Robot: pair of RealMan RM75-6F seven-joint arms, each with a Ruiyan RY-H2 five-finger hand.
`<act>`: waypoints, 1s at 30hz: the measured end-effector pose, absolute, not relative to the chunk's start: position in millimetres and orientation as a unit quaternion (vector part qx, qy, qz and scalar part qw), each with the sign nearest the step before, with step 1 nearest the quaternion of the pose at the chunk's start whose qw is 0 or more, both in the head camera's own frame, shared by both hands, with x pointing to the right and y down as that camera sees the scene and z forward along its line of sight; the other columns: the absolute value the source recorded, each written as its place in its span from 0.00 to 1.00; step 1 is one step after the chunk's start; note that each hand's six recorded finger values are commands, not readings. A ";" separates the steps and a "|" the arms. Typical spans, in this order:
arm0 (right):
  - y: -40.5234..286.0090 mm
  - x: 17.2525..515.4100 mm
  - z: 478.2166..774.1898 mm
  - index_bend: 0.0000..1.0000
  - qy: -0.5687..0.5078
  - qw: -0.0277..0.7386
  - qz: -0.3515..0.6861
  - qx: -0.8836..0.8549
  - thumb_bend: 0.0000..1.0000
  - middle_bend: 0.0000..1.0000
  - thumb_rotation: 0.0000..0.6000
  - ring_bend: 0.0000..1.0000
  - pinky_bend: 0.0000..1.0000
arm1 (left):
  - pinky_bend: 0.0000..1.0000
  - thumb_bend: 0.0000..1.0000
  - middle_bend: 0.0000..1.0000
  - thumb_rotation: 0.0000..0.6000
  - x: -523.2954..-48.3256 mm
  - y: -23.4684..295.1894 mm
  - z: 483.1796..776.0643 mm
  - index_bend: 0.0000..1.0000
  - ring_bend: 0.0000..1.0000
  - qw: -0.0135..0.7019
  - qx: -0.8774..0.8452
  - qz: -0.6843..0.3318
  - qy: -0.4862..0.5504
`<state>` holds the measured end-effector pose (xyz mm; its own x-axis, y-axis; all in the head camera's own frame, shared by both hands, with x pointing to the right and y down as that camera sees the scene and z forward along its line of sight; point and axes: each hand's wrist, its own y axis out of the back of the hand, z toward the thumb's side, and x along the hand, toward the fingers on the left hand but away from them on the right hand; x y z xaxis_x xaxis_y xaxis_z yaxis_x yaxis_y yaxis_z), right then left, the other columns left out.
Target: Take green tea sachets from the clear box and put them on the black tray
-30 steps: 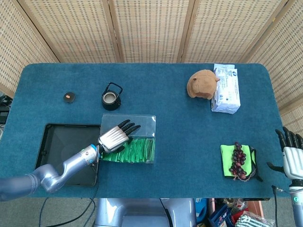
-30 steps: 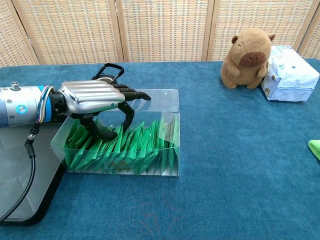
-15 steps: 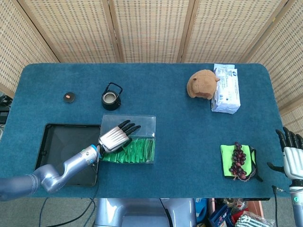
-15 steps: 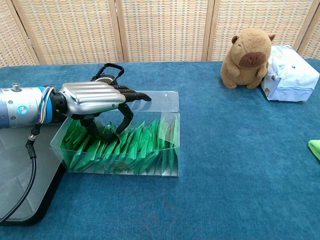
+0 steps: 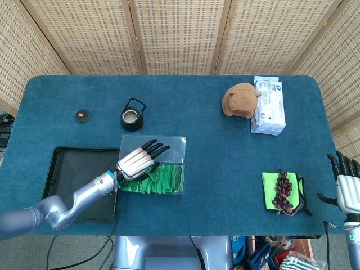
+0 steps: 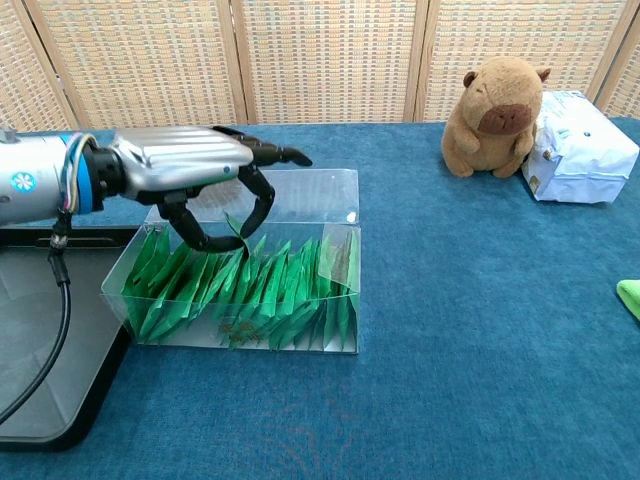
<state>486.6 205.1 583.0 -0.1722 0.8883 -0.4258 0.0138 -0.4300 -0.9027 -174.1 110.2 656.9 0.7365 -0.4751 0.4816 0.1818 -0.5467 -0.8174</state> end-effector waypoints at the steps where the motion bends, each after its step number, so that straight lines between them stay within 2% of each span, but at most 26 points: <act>1: 205.1 486.3 583.0 0.00 -0.412 0.339 0.645 -0.547 0.00 0.00 1.00 0.00 0.00 | 0.00 0.41 0.00 1.00 -174.2 108.7 652.3 0.69 0.00 0.468 -0.806 -0.349 0.094; 16: 205.9 484.1 583.5 0.00 -0.409 0.341 0.644 -0.549 0.00 0.00 1.00 0.00 0.00 | 0.00 0.42 0.00 1.00 -183.2 87.0 604.3 0.69 0.00 0.464 -0.809 -0.329 0.150; 30: 206.9 480.7 584.3 0.00 -0.405 0.343 0.643 -0.551 0.00 0.00 1.00 0.00 0.00 | 0.00 0.41 0.00 1.00 -198.1 76.2 575.8 0.69 0.00 0.460 -0.808 -0.319 0.182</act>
